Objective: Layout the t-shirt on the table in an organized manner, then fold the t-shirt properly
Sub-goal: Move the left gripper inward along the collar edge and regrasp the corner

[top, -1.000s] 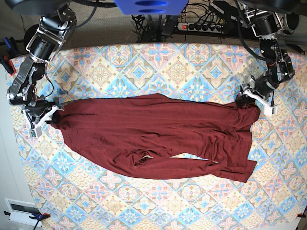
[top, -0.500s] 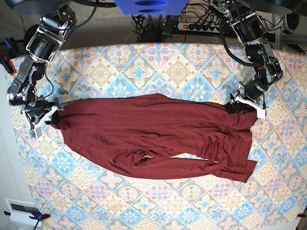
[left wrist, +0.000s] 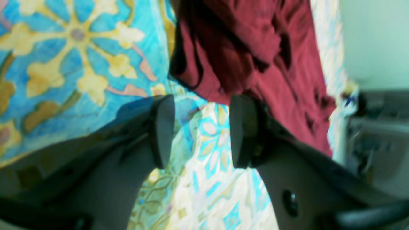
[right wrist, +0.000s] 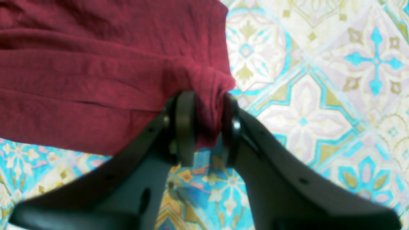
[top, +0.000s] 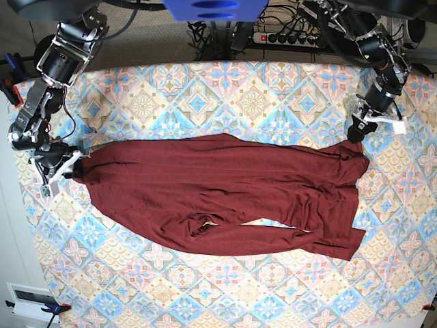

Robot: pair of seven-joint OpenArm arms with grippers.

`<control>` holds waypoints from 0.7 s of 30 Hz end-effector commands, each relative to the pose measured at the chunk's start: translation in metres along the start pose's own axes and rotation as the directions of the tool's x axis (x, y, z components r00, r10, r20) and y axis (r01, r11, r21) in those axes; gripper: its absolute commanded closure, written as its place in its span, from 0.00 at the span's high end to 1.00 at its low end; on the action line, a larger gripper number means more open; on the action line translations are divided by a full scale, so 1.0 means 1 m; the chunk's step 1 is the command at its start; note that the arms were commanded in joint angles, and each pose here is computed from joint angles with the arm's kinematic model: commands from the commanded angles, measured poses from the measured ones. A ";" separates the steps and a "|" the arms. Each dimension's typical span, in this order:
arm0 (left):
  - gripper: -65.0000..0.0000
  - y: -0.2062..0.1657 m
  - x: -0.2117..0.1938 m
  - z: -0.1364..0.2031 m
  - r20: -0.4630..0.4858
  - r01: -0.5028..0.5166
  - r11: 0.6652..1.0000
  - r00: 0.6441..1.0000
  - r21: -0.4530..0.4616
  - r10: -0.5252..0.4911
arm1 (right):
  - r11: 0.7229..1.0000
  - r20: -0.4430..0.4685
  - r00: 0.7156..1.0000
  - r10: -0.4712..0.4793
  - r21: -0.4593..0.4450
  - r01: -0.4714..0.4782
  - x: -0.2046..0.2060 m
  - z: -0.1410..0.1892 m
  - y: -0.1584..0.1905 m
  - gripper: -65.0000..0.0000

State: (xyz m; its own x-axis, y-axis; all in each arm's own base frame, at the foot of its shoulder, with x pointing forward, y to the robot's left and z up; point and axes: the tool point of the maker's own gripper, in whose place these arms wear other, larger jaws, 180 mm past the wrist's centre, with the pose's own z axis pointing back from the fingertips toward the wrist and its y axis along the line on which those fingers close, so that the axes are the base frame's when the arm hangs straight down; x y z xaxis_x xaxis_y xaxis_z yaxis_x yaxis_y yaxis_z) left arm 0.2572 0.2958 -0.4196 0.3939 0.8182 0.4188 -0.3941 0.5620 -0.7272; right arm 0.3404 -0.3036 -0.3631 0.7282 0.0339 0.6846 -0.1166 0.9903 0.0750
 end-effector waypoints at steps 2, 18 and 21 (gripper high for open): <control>0.43 -0.005 0.004 -0.010 -0.002 -0.021 1.000 1.000 0.013 0.021 | 1.000 0.055 0.998 0.019 -0.011 -0.018 0.020 0.007 -0.005 0.21; 0.41 -0.051 0.015 -0.055 0.014 -0.106 0.994 0.994 -0.015 0.107 | 1.000 0.062 0.998 0.026 -0.017 -0.025 0.023 0.009 -0.005 0.21; 0.29 -0.050 0.014 -0.060 0.000 -0.083 0.996 0.997 0.012 0.083 | 0.998 0.084 0.995 0.051 -0.030 -0.048 0.032 0.015 -0.005 0.21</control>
State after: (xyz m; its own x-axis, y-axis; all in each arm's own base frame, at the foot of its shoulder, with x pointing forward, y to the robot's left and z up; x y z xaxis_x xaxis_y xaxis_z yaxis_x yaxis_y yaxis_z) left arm 0.3267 0.2676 -0.4175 0.3653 0.8681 0.3362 -0.4504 0.4809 -0.7523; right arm 0.3401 -0.3040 -0.3550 0.7192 0.0588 0.6923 -0.1249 0.9911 0.0455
